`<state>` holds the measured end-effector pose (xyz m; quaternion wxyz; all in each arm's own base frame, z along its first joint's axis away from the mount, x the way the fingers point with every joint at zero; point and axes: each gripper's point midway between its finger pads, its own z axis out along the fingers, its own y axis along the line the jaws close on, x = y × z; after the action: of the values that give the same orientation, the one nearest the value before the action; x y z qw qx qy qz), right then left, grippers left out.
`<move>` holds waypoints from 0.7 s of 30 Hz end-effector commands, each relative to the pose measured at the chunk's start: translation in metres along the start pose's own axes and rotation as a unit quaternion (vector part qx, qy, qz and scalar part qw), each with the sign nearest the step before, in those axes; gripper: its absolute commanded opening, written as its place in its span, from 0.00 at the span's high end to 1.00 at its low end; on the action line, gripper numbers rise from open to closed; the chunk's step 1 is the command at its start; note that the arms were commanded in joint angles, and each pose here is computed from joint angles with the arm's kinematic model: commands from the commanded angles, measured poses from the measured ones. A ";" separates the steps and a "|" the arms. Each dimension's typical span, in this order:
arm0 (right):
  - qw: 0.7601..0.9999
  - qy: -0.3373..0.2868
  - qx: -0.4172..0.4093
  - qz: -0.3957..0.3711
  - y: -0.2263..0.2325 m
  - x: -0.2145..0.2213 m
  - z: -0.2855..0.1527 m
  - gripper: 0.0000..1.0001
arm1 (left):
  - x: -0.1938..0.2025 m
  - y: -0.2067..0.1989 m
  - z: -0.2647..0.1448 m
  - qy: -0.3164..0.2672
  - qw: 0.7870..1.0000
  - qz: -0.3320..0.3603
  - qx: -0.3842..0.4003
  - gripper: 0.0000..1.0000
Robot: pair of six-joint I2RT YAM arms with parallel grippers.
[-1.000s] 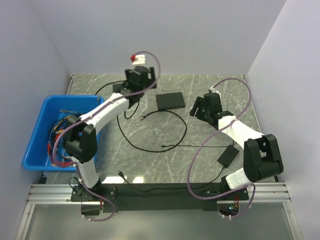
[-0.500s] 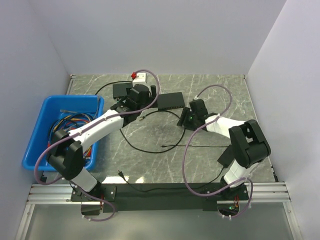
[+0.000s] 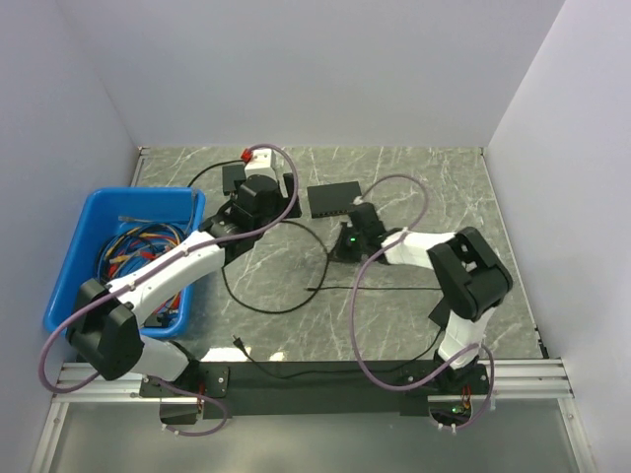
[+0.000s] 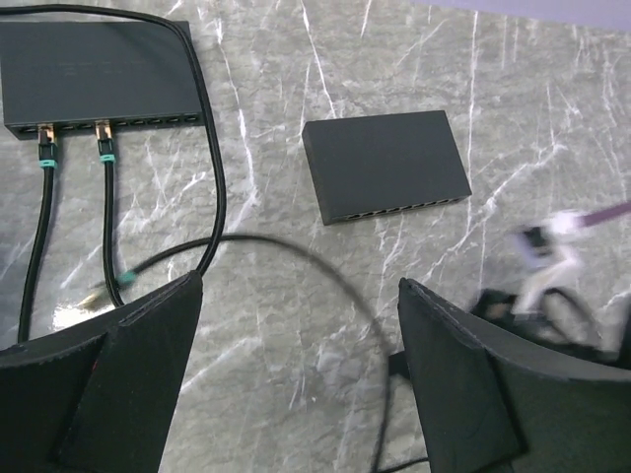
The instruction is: Insert the plug into the switch port
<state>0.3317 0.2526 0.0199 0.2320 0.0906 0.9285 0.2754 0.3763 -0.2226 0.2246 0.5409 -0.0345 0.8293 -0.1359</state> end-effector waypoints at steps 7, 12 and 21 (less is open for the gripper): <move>0.984 0.075 -0.145 -0.069 0.153 0.067 0.029 1.00 | -0.020 0.005 -0.024 -0.029 0.999 -0.023 0.003 0.14; 0.977 0.078 -0.181 -0.087 0.192 0.080 0.024 1.00 | -0.015 0.012 -0.028 -0.028 0.999 -0.022 -0.004 0.13; 0.985 0.074 -0.088 -0.127 0.142 0.098 0.037 0.68 | 0.001 0.016 -0.022 -0.014 1.000 -0.019 -0.009 0.13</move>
<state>0.2656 0.4371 0.0400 0.1742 -0.0650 0.9092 0.3725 0.3584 -0.2036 0.2262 0.5451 -0.0509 0.8263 -0.1327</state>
